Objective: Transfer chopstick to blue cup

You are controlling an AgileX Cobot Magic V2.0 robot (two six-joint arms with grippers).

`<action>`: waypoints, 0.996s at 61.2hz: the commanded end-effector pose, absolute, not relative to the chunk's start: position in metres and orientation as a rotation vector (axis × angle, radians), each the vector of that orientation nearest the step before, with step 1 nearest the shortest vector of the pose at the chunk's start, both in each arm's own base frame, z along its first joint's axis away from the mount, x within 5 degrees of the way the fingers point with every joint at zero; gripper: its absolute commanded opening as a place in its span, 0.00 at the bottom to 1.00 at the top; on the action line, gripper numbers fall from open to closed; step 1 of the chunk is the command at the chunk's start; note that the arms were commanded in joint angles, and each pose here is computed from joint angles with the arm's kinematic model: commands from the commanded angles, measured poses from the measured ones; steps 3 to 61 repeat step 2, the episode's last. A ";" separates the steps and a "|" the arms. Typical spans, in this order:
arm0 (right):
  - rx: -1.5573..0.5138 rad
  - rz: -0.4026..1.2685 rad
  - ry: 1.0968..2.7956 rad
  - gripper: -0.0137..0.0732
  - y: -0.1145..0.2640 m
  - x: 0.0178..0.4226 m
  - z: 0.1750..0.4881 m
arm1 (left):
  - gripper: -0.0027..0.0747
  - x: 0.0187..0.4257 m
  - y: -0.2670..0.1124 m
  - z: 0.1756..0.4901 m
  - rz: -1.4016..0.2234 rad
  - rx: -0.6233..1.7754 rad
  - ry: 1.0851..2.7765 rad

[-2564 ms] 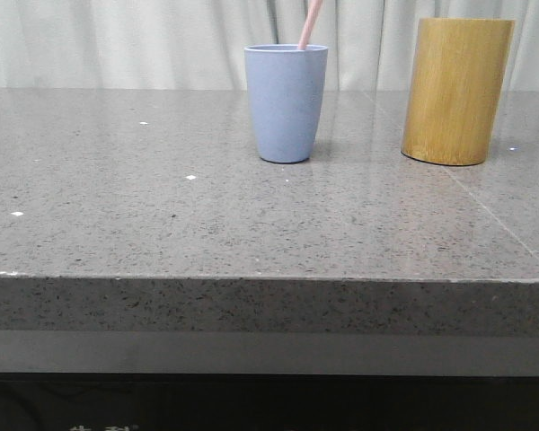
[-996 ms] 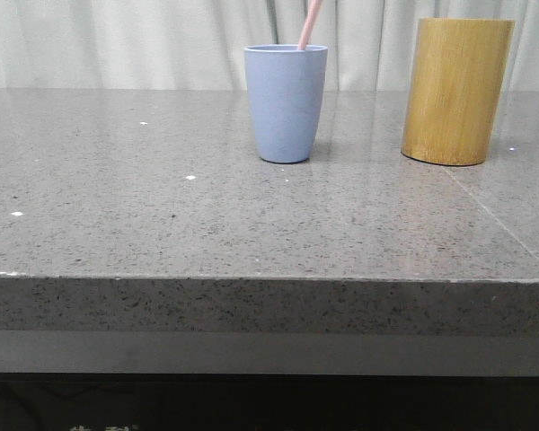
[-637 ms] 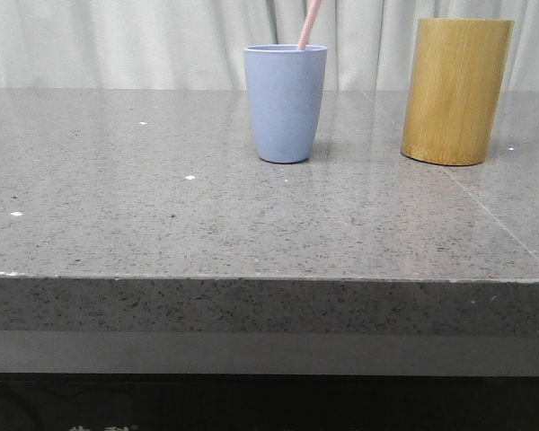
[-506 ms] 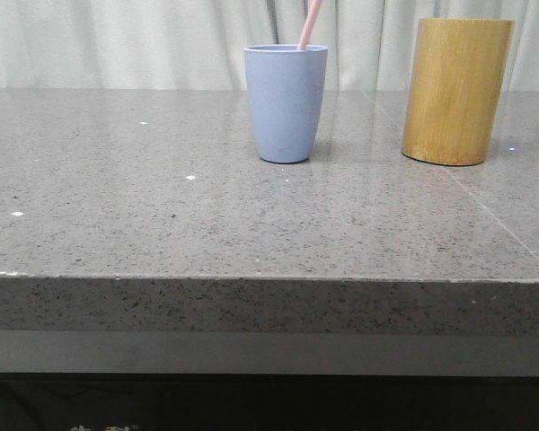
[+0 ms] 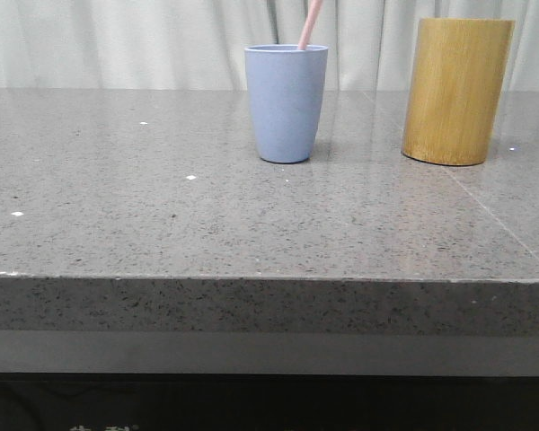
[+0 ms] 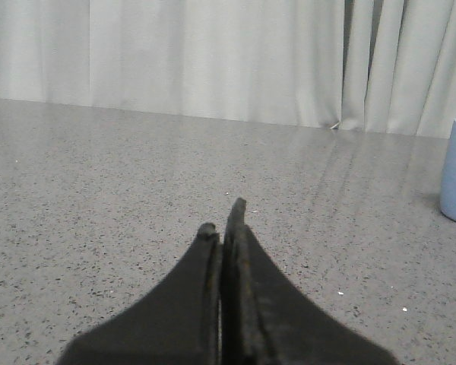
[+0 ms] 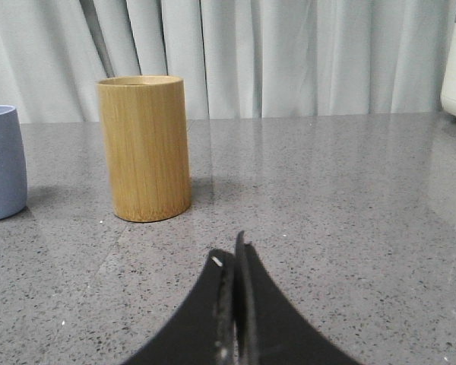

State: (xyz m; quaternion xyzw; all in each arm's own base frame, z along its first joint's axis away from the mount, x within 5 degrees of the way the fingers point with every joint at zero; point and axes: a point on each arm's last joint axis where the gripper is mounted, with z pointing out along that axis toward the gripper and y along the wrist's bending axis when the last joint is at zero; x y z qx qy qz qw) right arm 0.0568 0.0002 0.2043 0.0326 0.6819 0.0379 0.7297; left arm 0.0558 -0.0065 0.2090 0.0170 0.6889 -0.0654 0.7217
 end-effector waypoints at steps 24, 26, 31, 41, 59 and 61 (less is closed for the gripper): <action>0.080 0.079 1.399 0.02 -0.001 0.054 0.214 | 0.01 0.054 -0.006 0.214 -0.153 0.028 1.428; 0.080 0.079 1.399 0.02 -0.001 0.054 0.214 | 0.01 0.054 -0.006 0.214 -0.153 0.028 1.428; 0.080 0.079 1.399 0.02 -0.001 0.054 0.214 | 0.01 0.054 -0.006 0.214 -0.153 0.028 1.428; 0.080 0.079 1.399 0.02 -0.001 0.054 0.214 | 0.01 0.054 -0.006 0.214 -0.153 0.028 1.428; 0.080 0.079 1.399 0.02 -0.001 0.054 0.214 | 0.01 0.054 -0.006 0.214 -0.153 0.028 1.428; 0.080 0.079 1.399 0.02 -0.001 0.054 0.214 | 0.01 0.054 -0.006 0.214 -0.153 0.028 1.428</action>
